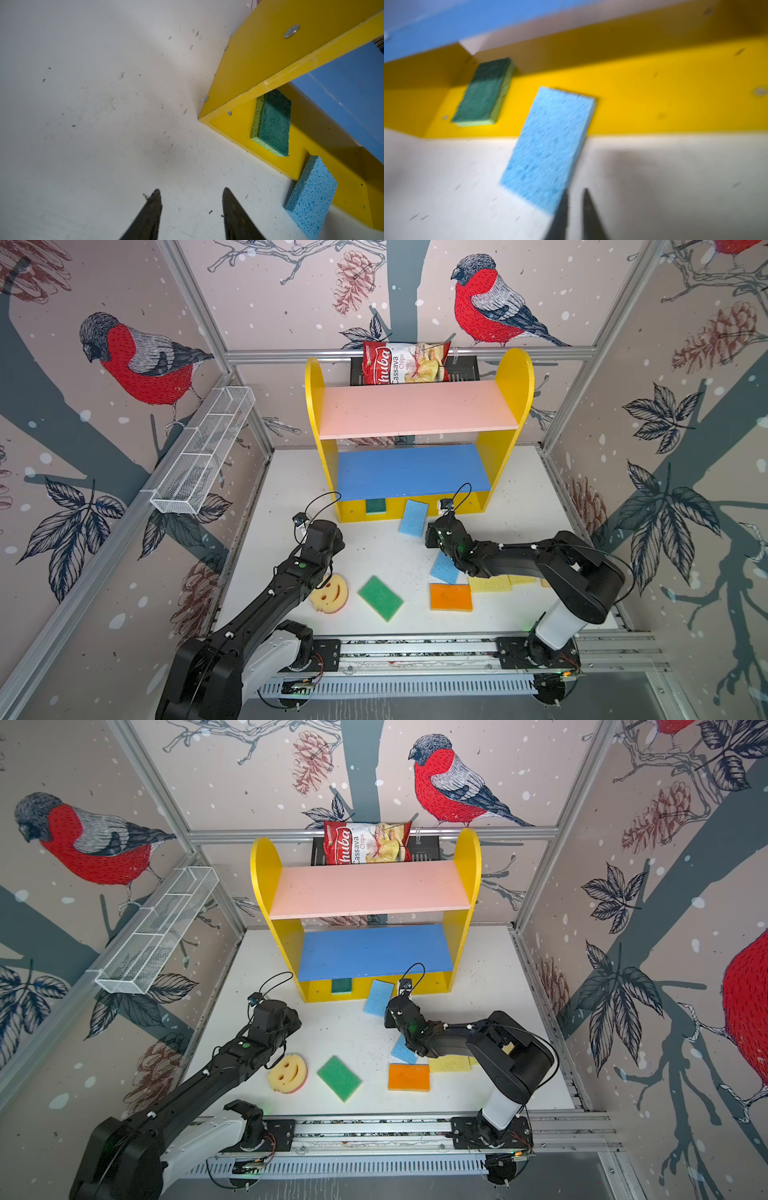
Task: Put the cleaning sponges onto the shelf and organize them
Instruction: 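Tilt the light blue sponge upright with the right gripper, then hold the upright light blue sponge against the shelf beside the green sponge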
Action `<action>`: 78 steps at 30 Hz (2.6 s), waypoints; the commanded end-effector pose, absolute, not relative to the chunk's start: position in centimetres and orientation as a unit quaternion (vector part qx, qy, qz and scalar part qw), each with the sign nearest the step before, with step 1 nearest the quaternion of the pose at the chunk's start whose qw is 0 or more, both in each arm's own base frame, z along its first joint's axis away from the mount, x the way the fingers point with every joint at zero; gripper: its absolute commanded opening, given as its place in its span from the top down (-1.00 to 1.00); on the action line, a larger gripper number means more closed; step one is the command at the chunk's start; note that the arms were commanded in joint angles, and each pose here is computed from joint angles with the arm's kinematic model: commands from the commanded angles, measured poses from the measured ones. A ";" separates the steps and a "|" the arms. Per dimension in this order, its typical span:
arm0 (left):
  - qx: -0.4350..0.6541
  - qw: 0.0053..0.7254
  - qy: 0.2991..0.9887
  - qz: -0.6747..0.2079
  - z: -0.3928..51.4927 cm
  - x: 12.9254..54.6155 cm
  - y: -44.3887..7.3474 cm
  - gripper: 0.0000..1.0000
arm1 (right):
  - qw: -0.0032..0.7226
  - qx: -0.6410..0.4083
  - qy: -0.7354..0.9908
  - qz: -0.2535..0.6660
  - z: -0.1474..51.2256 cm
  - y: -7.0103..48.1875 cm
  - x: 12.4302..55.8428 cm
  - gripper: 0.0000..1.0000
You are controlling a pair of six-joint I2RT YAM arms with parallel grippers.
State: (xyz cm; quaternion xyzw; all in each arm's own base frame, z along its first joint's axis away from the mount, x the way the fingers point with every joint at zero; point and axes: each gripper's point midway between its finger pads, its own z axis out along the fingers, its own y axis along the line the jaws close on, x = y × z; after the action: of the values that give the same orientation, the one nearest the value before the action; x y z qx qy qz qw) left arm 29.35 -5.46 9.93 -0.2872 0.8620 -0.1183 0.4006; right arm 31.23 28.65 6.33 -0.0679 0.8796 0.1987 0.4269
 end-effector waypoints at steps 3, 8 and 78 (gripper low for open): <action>-0.282 0.400 0.863 -0.124 9.9 29.6 -5.7 0.05 | 0.366 -0.077 0.881 0.291 5.0 32.1 27.6 0.95; -0.283 0.400 0.863 -0.124 10.0 29.4 -5.6 0.05 | 0.337 -0.069 0.885 0.312 2.7 32.9 26.7 0.95; -0.286 0.384 0.870 -0.117 8.8 28.8 -5.5 0.06 | 0.328 0.019 0.888 0.320 -1.6 31.2 30.7 0.88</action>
State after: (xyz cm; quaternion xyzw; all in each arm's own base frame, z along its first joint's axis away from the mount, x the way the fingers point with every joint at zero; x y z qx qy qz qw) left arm 28.61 -5.67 8.51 -0.2838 0.8719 -0.1195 0.3807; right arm 33.36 31.75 1.96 0.0212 0.8503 0.3482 0.3942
